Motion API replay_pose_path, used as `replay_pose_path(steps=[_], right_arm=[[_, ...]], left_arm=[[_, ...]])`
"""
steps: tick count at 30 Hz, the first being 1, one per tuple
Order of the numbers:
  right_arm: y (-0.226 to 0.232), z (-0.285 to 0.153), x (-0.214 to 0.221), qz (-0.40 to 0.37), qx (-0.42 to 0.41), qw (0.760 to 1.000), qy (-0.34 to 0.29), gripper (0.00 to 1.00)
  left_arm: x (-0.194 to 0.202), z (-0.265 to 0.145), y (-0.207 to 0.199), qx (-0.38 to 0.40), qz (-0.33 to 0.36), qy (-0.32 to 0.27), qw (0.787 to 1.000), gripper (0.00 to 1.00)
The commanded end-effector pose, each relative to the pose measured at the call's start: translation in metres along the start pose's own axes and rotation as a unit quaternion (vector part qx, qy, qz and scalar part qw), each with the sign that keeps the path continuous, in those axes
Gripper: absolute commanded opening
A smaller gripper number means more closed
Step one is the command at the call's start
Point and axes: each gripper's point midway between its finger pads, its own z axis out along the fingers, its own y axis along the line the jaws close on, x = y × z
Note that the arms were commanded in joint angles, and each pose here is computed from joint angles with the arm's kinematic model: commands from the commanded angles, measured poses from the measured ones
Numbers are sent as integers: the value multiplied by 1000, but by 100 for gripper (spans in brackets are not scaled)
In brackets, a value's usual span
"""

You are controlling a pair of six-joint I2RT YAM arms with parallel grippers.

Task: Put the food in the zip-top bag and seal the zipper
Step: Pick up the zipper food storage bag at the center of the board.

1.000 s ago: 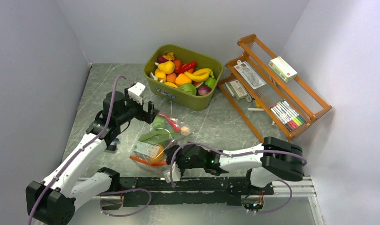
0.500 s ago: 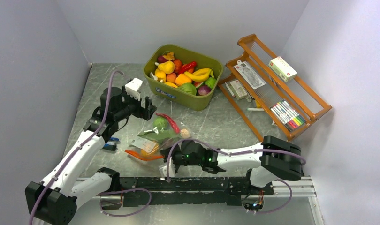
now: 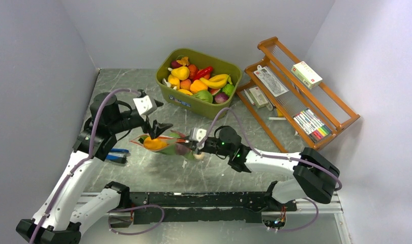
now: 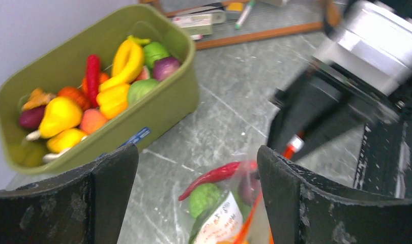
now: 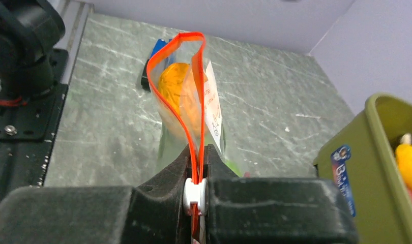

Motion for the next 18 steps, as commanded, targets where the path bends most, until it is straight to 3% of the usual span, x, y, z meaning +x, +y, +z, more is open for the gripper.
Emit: replay_pose_path(steps=[1, 9, 18], right_arm=[[-15, -11, -12, 125, 10, 990, -57, 0], [-38, -27, -9, 205, 32, 975, -76, 0], [-54, -26, -49, 249, 29, 962, -111, 0]], left_arm=[[11, 1, -41, 121, 40, -24, 992, 86], [25, 11, -61, 197, 56, -22, 979, 94], [43, 28, -75, 216, 35, 36, 975, 92]])
